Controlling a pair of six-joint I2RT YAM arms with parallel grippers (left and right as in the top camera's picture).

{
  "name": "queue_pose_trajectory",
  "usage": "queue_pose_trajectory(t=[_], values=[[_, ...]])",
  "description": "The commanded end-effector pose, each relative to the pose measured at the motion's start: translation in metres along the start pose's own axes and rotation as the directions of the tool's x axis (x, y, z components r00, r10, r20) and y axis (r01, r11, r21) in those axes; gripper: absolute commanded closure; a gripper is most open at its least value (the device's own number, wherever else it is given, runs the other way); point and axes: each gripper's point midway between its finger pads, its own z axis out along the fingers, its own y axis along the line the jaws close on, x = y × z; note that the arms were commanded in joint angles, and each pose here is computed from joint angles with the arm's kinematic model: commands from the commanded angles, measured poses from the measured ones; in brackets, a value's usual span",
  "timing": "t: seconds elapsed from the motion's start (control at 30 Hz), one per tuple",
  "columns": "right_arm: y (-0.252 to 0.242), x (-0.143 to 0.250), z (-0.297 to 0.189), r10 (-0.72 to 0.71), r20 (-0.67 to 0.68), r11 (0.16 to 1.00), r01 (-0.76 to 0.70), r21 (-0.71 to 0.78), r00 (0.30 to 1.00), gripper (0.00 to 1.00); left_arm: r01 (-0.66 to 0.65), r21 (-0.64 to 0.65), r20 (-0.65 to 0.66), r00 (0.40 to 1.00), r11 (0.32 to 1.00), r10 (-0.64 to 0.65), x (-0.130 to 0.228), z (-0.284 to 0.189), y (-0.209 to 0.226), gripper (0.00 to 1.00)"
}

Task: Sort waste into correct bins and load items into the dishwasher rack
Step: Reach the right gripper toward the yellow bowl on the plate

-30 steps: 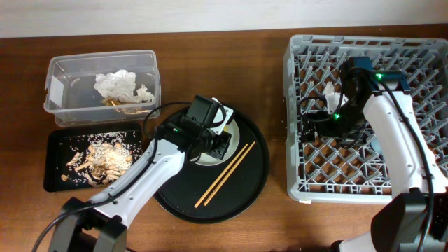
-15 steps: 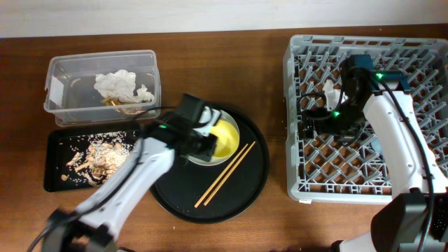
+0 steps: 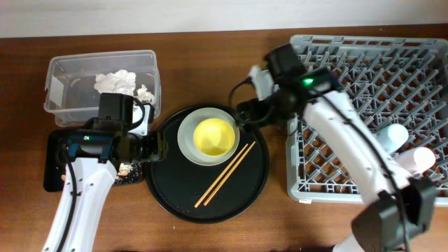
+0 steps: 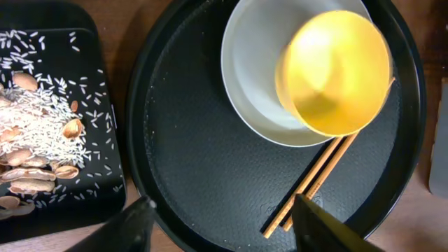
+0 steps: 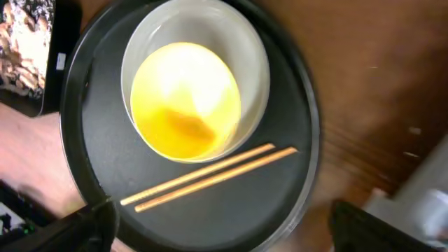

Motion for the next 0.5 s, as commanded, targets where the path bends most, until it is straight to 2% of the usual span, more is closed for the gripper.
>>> queue_pose_trajectory(t=[0.0, 0.2, 0.4, 0.47], values=[[0.013, 0.001, 0.038, 0.032, -0.066, 0.999, -0.032, 0.000, 0.997, 0.12, 0.001, 0.013, 0.023, 1.000, 1.000, -0.002, -0.004, -0.006, -0.003, 0.31], [0.004, 0.012, 0.105, 0.155, -0.173, 0.988, -0.151, 0.034, 0.973, 0.33, 0.001, 0.013, 0.023, 1.000, 1.000, -0.002, -0.004, -0.006, -0.003, 0.30], [-0.005, 0.016, 0.132, 0.167, -0.205, 0.986, -0.160, 0.047, 0.964, 0.50, 0.001, 0.013, 0.023, 1.000, 1.000, -0.002, -0.004, -0.006, -0.003, 0.30], [-0.007, 0.018, 0.137, 0.169, -0.212, 0.985, -0.161, 0.053, 0.962, 0.59, 0.002, 0.013, 0.023, 1.000, 1.000, -0.002, -0.004, -0.006, -0.003, 0.30]])
